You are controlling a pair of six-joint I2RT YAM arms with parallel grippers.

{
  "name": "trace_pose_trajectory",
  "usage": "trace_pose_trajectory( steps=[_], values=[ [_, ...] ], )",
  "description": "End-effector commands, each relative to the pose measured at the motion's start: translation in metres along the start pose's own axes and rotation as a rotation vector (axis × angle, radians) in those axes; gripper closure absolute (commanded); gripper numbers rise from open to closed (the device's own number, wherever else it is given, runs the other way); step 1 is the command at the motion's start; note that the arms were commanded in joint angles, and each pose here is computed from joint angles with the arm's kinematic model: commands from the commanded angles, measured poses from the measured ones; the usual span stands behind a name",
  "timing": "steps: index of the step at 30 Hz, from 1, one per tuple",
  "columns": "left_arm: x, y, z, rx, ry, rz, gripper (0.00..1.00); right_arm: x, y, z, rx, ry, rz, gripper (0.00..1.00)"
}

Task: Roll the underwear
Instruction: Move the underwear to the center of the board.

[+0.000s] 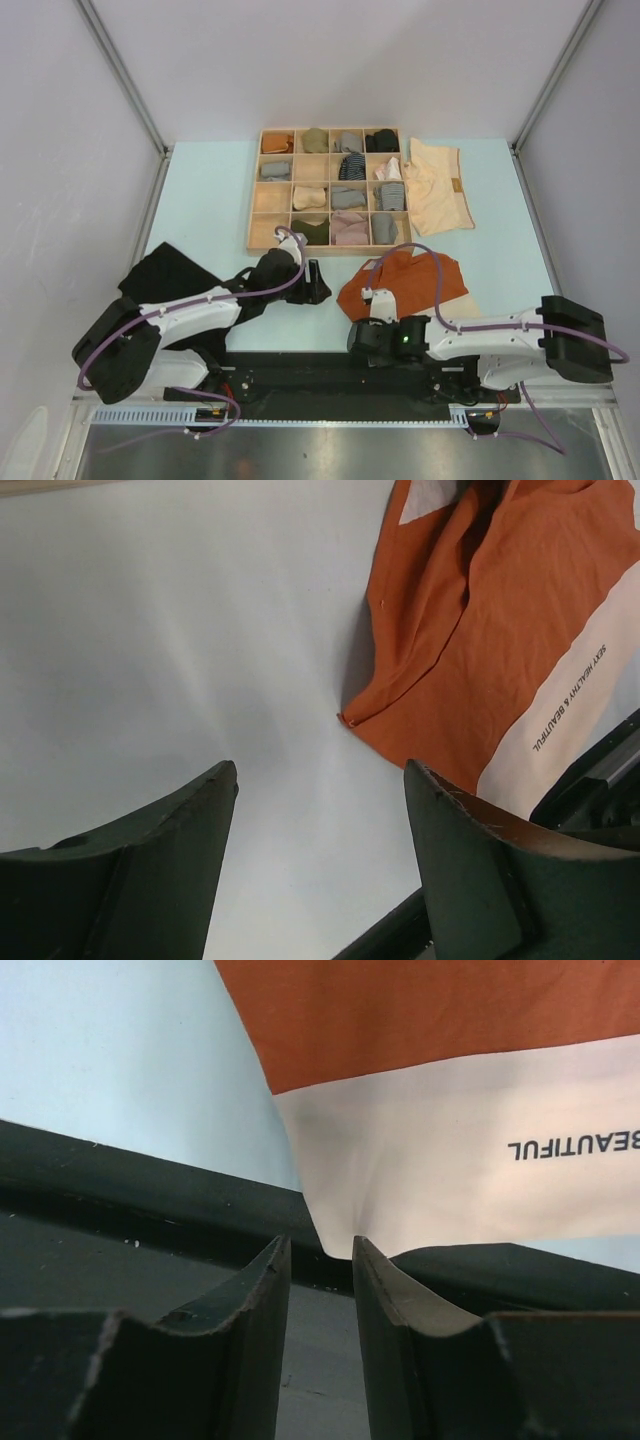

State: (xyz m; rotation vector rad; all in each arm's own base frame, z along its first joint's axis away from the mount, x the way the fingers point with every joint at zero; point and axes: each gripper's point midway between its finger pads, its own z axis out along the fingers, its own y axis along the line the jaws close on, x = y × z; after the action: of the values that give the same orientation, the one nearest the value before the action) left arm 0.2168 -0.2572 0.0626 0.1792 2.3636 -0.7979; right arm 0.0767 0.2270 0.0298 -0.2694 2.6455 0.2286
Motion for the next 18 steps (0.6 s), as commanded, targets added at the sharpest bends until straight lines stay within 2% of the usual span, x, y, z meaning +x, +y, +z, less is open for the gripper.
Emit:
trace_pose_trajectory(
  steps=[1,7,18],
  values=[
    [-0.01,-0.016,0.003,0.054,-0.036,-0.021,0.27,-0.016,0.005,-0.003,0.09,-0.084,-0.033,0.65],
    [-0.01,-0.018,0.005,0.059,-0.028,-0.017,0.27,-0.016,0.015,0.003,0.164,-0.109,-0.119,0.66],
    [-0.008,-0.019,0.005,0.063,-0.02,-0.025,0.26,-0.005,-0.003,0.007,0.393,-0.177,-0.198,0.67]
  ],
)
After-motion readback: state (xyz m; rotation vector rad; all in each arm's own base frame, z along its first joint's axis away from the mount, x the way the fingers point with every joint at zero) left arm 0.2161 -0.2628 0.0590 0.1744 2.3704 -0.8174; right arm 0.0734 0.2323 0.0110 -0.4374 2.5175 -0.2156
